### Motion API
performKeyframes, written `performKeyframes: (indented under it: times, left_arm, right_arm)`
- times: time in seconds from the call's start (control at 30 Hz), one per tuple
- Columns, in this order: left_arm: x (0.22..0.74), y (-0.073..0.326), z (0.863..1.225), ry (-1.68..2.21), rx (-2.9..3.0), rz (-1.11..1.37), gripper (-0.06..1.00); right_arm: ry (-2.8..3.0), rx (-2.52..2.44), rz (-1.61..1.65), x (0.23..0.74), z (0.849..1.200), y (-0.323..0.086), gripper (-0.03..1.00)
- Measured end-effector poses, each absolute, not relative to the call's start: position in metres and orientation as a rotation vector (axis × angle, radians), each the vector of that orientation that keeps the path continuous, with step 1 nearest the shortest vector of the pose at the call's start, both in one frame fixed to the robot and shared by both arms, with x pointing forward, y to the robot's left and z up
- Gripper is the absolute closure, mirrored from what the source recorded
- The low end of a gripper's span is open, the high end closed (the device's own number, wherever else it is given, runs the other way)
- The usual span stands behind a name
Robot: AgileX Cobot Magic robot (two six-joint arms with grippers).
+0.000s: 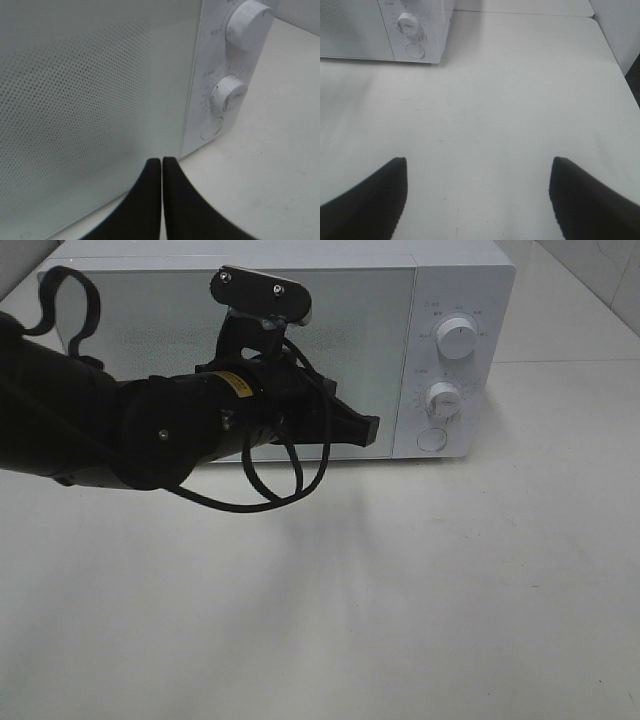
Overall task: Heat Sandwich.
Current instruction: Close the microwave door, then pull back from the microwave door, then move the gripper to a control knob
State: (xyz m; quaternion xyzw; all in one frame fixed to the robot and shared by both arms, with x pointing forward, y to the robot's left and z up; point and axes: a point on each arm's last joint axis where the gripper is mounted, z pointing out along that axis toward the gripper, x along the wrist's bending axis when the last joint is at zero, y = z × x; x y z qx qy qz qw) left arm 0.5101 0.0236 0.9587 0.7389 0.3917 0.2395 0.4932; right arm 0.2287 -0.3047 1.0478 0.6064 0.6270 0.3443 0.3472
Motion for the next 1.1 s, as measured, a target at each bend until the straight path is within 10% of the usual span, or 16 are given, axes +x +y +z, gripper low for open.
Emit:
performKeyframes:
  times: [0.2, 0.3, 0.33, 0.47, 1.1]
  left_arm:
    - [0.494, 0.032, 0.966, 0.958, 1.894, 0.482, 0.82]
    - [0.484, 0.035, 0.966, 0.966, 1.990, 0.392, 0.48]
    - [0.482, 0.035, 0.965, 0.972, 2.013, 0.368, 0.19]
    - [0.473, 0.038, 0.966, 0.970, 2.101, 0.283, -0.01]
    - [0.436, 0.092, 1.007, 0.845, 2.608, 0.351, -0.04]
  right_arm:
    - [1.626, 1.573, 0.893, 0.229, 1.048, -0.305, 0.20]
    - [1.626, 1.573, 0.893, 0.229, 1.048, -0.305, 0.20]
    - [1.626, 1.573, 0.893, 0.229, 1.048, -0.305, 0.20]
    - [1.626, 1.573, 0.893, 0.229, 1.048, -0.305, 0.20]
    - [1.626, 1.573, 0.893, 0.229, 1.048, -0.305, 0.20]
